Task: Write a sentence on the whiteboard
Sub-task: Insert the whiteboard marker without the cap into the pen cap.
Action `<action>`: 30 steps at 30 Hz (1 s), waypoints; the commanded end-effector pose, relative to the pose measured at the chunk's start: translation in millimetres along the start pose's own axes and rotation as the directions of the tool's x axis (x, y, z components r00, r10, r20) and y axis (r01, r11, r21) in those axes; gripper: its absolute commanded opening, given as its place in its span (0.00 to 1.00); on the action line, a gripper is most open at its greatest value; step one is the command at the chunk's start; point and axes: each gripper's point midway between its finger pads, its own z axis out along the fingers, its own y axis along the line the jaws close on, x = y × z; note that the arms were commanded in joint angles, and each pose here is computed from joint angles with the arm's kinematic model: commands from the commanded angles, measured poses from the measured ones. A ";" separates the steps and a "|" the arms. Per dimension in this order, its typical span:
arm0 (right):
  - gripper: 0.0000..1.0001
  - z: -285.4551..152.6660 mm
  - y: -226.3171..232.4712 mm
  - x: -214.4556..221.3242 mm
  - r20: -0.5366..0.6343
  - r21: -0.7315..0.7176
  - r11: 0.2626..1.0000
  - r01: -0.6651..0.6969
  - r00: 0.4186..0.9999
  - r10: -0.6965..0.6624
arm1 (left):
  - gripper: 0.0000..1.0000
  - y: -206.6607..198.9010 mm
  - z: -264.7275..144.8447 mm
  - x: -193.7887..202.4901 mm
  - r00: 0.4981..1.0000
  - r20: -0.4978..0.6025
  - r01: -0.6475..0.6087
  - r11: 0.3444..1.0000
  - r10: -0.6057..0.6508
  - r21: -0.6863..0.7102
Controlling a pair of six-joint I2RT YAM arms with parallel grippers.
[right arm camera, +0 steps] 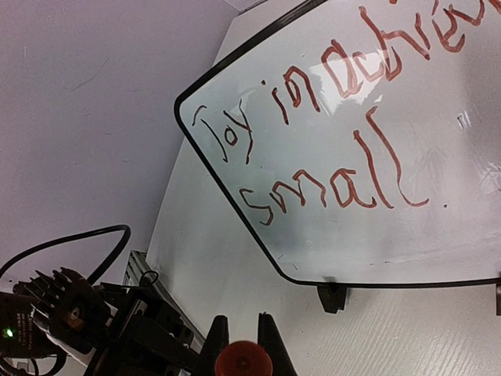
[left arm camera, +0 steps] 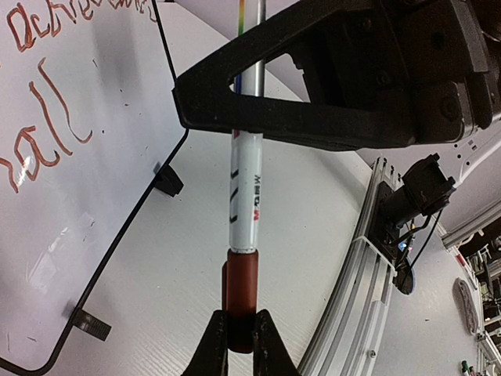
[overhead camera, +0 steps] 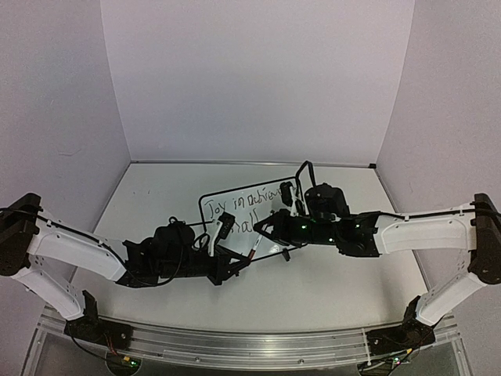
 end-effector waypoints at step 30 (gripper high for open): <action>0.00 15.1 10.0 63.8 -0.232 -0.045 0.994 0.096 0.967 -0.104 | 0.00 -34.4 -19.9 -106.0 0.960 0.274 0.014 0.988 -0.057 0.154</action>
